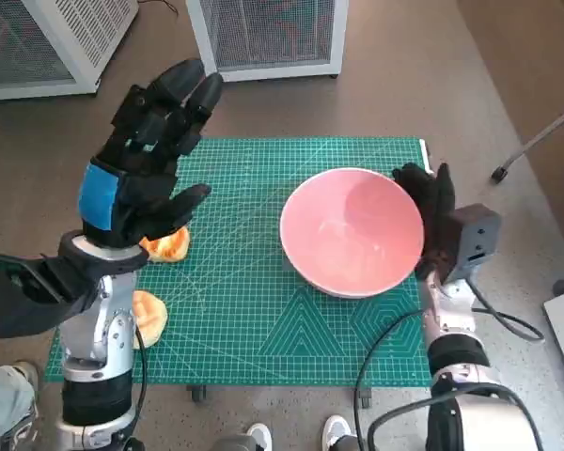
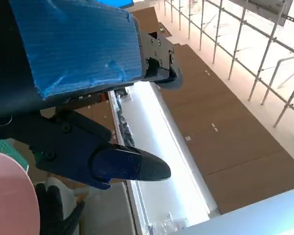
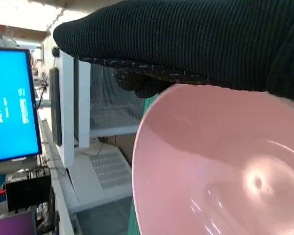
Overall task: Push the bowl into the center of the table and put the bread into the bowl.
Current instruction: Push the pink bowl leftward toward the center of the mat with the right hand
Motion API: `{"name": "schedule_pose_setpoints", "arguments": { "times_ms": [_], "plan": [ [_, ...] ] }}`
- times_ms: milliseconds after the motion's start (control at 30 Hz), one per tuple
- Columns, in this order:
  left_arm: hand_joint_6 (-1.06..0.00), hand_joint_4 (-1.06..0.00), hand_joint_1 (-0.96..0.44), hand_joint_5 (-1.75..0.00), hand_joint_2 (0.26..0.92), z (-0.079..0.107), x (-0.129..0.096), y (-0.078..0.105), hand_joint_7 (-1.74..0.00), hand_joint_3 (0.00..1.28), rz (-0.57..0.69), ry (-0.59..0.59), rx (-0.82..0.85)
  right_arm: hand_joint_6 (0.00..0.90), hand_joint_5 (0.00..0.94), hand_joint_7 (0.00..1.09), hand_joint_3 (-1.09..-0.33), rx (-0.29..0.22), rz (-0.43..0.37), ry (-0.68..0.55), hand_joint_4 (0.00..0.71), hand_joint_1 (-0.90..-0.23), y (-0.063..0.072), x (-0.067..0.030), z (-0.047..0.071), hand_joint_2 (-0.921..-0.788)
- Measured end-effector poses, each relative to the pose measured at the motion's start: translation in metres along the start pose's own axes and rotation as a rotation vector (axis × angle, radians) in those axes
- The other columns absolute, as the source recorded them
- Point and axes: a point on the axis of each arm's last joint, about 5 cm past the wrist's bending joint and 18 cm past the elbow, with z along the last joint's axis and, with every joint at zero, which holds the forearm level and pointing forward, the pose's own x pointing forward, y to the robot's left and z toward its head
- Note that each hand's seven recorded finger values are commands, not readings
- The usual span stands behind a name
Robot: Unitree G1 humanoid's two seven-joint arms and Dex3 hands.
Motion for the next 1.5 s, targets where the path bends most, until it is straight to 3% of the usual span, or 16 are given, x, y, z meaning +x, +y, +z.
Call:
{"name": "schedule_pose_setpoints", "arguments": {
  "times_ms": [800, 1500],
  "plan": [
    [-0.21, -0.24, -0.63, 0.0, 0.921, 0.003, -0.009, 0.003, -0.42, 0.25, 0.014, -0.001, 0.048, 0.314, 0.0, 0.01, -0.758, 0.061, 0.1, -0.012, 0.21, -0.605, 0.041, 0.0148, 0.017, -0.921],
    [-0.21, -0.24, -0.63, 0.0, 0.921, 0.009, -0.015, 0.004, -0.41, 0.25, 0.042, -0.01, 0.071, 0.325, 0.001, 0.01, -0.751, 0.059, 0.152, 0.024, 0.216, -0.626, 0.058, 0.015, 0.016, -0.921]
  ]
}}
